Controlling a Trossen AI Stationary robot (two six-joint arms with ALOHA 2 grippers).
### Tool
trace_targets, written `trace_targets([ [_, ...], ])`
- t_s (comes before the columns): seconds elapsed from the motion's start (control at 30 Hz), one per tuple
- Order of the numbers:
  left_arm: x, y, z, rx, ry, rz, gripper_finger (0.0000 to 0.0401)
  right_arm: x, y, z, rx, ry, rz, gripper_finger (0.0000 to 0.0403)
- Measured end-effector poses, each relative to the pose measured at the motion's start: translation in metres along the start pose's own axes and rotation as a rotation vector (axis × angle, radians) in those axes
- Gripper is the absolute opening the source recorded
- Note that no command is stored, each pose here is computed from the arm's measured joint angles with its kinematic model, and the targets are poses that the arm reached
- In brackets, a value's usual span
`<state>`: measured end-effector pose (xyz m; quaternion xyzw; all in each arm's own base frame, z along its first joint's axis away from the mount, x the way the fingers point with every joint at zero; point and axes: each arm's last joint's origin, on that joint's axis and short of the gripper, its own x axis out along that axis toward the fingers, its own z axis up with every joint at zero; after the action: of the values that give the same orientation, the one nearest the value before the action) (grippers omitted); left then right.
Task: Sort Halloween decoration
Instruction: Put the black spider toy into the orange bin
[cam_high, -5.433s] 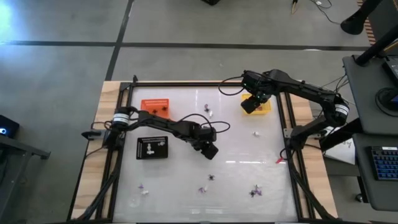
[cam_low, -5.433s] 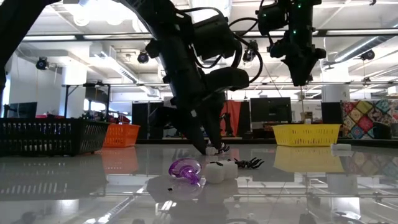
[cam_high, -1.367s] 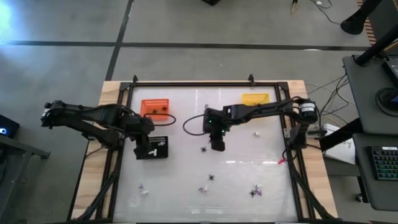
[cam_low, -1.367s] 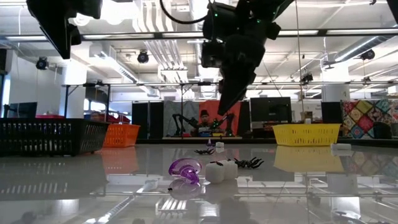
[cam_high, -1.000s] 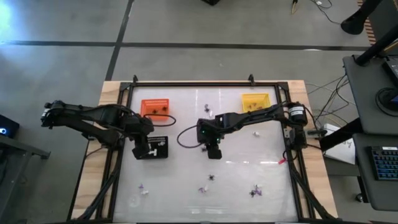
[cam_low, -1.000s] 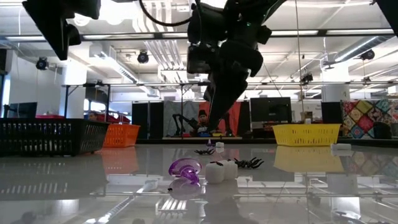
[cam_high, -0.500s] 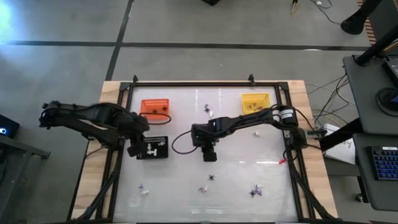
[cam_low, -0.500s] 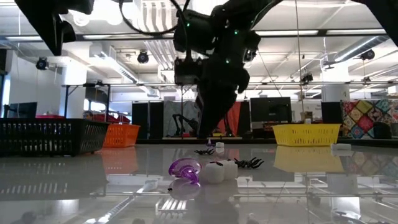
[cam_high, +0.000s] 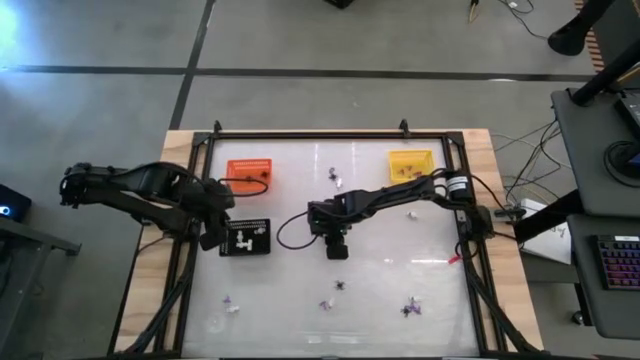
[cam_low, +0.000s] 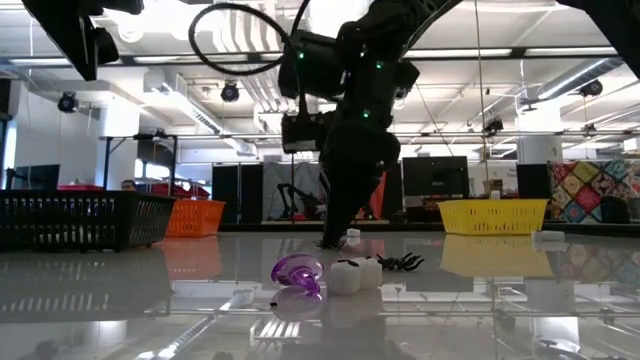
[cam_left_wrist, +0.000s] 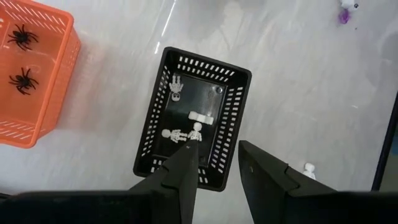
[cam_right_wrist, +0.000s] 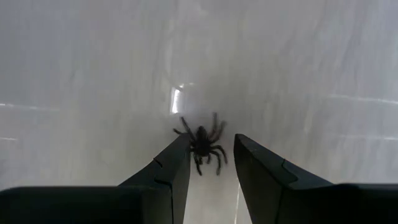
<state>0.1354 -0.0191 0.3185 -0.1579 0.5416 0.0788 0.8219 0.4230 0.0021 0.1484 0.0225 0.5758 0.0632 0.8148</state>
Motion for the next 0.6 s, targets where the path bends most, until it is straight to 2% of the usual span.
trace_targets([
  [0.37,0.000,0.001,-0.001,0.006,0.001,0.001,0.0098,0.015,0.000,-0.003,0.031,0.033,0.006,0.0112],
  [0.47,0.000,0.001,-0.001,0.017,0.003,0.001,0.0098,0.015,0.000,-0.003,0.031,0.033,0.011,0.0089],
  [0.6,0.000,0.001,-0.001,0.031,0.003,0.001,0.0098,0.013,0.001,-0.003,0.058,0.028,0.019,0.0033],
])
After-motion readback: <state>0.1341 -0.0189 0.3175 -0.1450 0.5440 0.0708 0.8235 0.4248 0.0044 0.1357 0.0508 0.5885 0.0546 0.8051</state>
